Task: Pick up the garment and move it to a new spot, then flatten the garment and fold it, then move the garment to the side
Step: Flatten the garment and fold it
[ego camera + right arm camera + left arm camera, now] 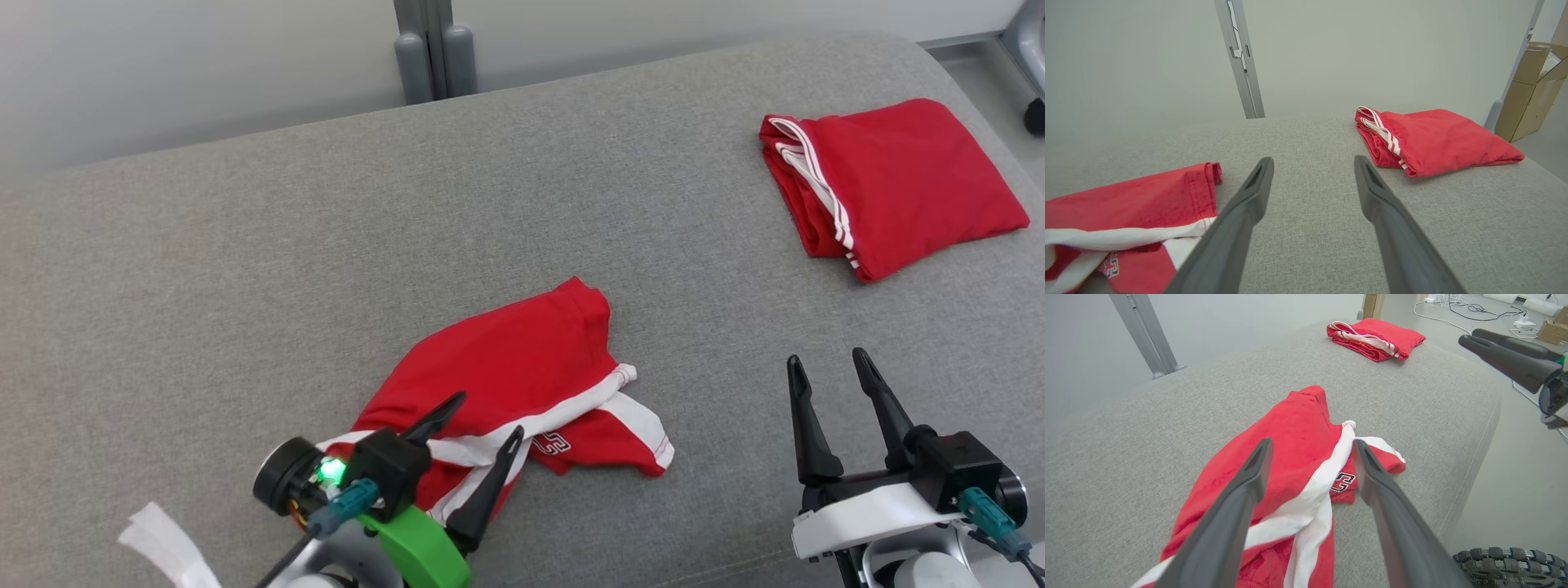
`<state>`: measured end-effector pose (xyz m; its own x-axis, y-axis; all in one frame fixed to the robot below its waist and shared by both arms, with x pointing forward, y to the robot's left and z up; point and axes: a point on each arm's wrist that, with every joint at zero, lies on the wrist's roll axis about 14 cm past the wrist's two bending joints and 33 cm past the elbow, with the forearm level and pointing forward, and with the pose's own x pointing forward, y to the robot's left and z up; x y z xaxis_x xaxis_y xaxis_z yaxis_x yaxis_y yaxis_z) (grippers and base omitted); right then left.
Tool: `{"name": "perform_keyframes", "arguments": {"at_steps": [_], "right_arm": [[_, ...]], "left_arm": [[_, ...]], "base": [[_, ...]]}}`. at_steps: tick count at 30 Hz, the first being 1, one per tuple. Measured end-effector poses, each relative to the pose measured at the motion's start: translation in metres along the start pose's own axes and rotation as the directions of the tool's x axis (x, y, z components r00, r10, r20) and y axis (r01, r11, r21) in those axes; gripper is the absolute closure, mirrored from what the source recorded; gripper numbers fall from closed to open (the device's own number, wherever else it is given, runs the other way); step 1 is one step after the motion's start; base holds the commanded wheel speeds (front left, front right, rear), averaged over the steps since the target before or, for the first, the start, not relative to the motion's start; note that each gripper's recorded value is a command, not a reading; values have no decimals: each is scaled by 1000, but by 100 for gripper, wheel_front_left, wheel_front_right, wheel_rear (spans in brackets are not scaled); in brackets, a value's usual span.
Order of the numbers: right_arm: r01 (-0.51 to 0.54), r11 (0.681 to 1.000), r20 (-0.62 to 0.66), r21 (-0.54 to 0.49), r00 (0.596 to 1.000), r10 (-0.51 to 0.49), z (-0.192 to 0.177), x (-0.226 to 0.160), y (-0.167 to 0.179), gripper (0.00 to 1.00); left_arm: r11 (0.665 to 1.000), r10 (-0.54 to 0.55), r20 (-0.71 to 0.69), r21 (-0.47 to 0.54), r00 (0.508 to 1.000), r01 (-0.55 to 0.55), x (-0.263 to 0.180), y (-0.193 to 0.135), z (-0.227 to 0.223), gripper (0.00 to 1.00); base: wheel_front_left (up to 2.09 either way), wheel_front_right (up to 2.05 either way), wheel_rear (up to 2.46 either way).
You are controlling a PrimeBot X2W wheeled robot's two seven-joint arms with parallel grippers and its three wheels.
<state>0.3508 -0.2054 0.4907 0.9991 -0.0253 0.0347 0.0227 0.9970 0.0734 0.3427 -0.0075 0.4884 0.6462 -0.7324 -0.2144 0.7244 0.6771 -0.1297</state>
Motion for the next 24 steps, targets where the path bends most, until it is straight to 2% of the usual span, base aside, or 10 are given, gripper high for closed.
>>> {"name": "perform_keyframes", "arguments": {"at_steps": [5, 10, 18, 19, 21, 24], "right_arm": [[32, 999, -7, -2, 999, -32, -1, -4, -10, 0], [66, 998, -8, -2, 998, -66, -1, -8, -20, 0], [104, 995, -20, -4, 994, -104, -3, -14, -31, 0], [105, 994, -21, -5, 994, -105, -4, -14, -31, 0], [105, 994, -24, -2, 994, -105, -5, -13, -31, 0], [101, 995, -23, 1, 995, -100, -5, -11, -30, 0]], "left_arm": [[991, -46, -60, 126, 997, 54, 22, -9, -15, 0], [976, -39, -133, 207, 990, 66, 34, -2, -37, 0], [966, -31, -214, 245, 976, 84, 39, 4, -62, 0], [965, -23, -222, 251, 975, 80, 39, 8, -65, 15], [965, -12, -216, 254, 976, 68, 41, 13, -63, 100], [973, -4, -166, 228, 986, 42, 49, 18, -49, 100]], "base": [[0, 0, 0], [0, 0, 0], [0, 0, 0], [0, 0, 0], [0, 0, 0], [0, 0, 0]]}}
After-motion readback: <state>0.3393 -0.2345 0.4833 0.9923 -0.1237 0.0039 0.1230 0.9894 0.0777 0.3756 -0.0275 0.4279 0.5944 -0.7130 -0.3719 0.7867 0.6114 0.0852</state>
